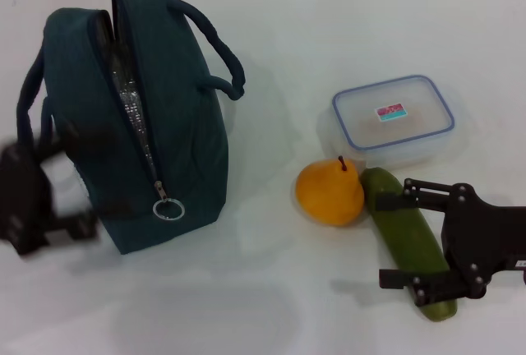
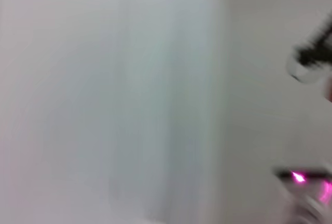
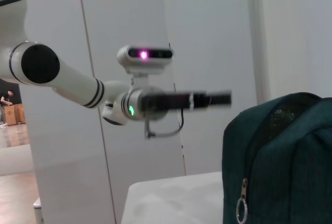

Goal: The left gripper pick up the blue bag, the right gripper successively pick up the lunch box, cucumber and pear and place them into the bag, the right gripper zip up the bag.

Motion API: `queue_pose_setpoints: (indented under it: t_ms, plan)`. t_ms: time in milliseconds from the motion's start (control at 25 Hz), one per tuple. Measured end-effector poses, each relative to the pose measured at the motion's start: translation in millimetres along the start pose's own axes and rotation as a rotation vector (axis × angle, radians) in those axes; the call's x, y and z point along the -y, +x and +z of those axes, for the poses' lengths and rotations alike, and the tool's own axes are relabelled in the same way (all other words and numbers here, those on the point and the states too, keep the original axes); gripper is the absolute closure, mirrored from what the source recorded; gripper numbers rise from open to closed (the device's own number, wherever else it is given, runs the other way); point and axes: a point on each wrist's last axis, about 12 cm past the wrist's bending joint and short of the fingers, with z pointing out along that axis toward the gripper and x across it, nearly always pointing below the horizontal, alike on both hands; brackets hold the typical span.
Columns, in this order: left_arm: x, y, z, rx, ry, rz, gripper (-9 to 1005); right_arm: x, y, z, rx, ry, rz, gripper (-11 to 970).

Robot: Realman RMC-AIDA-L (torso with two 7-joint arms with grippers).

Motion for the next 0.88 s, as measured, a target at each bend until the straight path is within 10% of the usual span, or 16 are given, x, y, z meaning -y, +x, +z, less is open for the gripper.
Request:
queue_pose_setpoints:
  t_ms: [560,880]
  plan:
    - [-95.0,-78,-24,0.205,-0.448,-0.194,115,5.0,1,-1,0.0,0.054,-0.014,98]
    - [-139.6,-114,5,-0.151,-0.586,-0.5,117,9.0,-1,-3,0.016,0.096,-0.043,103]
